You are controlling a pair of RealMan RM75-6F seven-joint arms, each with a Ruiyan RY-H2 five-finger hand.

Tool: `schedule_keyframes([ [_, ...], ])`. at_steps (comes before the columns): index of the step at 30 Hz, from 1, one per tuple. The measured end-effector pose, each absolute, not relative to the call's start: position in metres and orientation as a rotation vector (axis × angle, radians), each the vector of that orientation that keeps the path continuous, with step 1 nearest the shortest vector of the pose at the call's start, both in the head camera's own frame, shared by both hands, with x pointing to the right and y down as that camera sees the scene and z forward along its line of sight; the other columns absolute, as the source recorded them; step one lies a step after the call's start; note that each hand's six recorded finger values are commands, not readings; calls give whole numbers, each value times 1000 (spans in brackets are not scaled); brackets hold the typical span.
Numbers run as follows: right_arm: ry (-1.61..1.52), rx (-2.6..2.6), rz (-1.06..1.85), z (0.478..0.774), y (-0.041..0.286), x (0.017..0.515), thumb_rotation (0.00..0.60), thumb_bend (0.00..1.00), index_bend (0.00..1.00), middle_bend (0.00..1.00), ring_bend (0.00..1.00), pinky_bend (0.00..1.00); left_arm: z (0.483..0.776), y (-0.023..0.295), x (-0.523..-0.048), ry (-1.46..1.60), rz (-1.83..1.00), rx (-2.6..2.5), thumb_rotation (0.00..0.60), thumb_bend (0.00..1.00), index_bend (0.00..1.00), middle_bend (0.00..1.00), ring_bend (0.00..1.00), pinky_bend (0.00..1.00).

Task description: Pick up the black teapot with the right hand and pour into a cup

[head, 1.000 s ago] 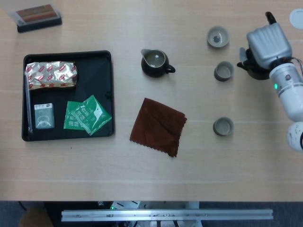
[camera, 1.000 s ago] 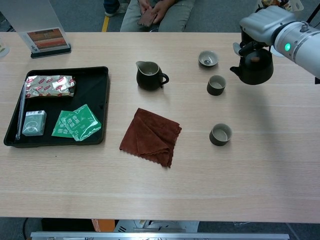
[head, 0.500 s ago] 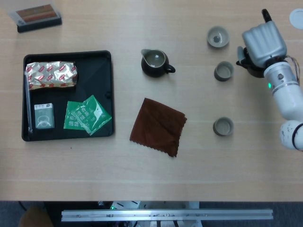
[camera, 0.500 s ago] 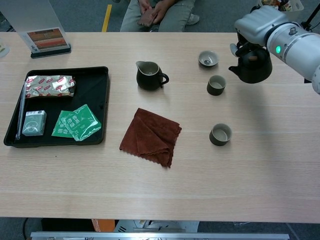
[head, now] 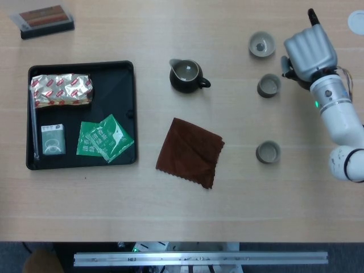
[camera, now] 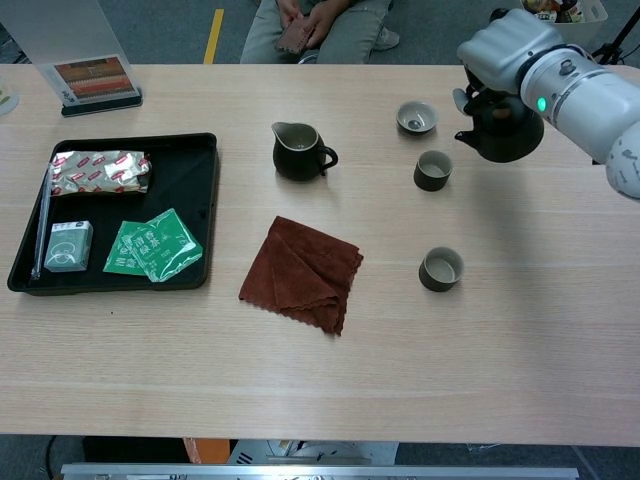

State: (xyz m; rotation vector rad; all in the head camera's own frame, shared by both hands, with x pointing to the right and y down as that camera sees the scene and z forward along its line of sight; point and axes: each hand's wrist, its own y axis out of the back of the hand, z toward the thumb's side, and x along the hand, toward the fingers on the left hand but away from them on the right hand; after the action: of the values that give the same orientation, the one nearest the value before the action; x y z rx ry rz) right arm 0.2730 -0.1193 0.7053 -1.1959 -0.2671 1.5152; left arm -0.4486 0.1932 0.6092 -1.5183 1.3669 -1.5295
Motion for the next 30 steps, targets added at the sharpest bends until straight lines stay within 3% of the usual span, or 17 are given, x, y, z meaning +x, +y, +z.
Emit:
schedule_keyframes([
  [30,-199,-1101,1505,706,-118,261,283,552,1000,906,861,85,610,195,-451,1373,-1535,-1514,600,217,0,0,0,0],
])
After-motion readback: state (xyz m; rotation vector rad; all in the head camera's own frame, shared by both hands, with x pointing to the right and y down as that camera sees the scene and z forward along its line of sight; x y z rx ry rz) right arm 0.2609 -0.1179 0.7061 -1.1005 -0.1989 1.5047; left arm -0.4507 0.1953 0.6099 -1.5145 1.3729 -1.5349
